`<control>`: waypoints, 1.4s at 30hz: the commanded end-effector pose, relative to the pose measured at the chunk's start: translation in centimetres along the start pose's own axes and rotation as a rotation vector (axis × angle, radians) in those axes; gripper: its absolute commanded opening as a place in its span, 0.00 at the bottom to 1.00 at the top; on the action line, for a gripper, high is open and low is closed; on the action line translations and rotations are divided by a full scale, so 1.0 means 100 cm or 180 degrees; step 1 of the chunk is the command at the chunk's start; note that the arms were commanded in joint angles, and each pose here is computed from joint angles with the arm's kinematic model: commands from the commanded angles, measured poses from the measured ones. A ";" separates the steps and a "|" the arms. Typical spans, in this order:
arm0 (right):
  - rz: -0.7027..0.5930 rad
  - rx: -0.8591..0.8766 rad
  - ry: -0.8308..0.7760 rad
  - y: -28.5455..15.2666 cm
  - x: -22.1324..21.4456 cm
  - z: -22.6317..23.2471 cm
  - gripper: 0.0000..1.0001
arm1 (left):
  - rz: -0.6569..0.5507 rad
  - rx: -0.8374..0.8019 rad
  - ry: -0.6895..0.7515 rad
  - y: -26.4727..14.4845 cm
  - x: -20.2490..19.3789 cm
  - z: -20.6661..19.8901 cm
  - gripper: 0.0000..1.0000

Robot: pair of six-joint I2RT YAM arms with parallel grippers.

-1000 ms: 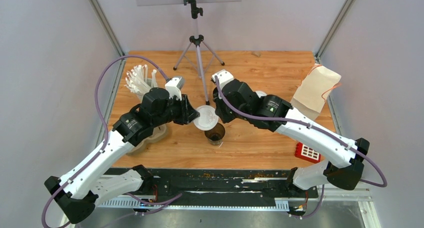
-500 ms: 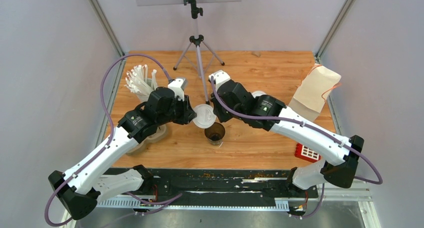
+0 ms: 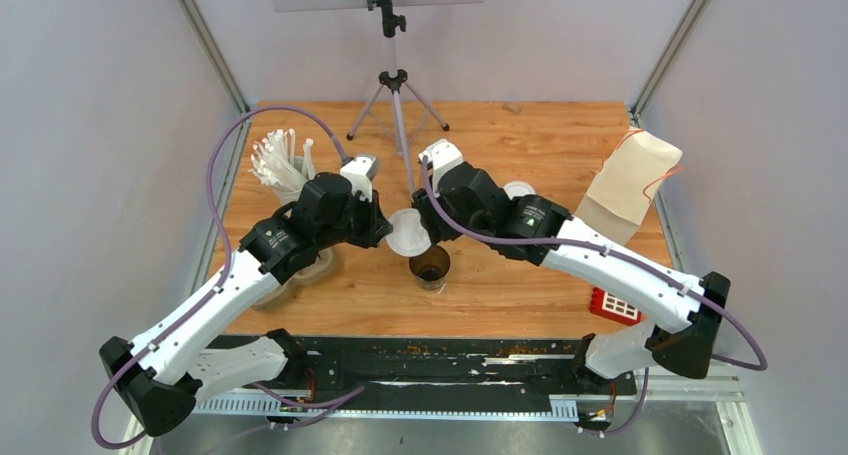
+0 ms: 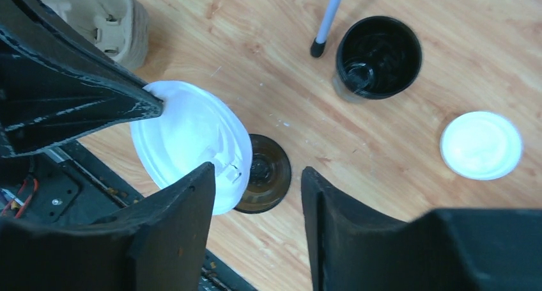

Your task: Pack the takeout coffee

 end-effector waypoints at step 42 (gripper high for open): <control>-0.0599 0.3182 0.1585 -0.055 0.011 0.033 0.95 | -0.1852 -0.2062 0.2918 -0.059 0.000 -0.033 0.00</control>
Point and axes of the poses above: each gripper's point midway between its finger pads, its own y axis out along the fingers, its own z axis along the line the jaws close on, x = y × z, the point moved 5 cm from there along -y, back along the fingers, and after that the axes turned 15 degrees about -y, right-handed, at the moved point
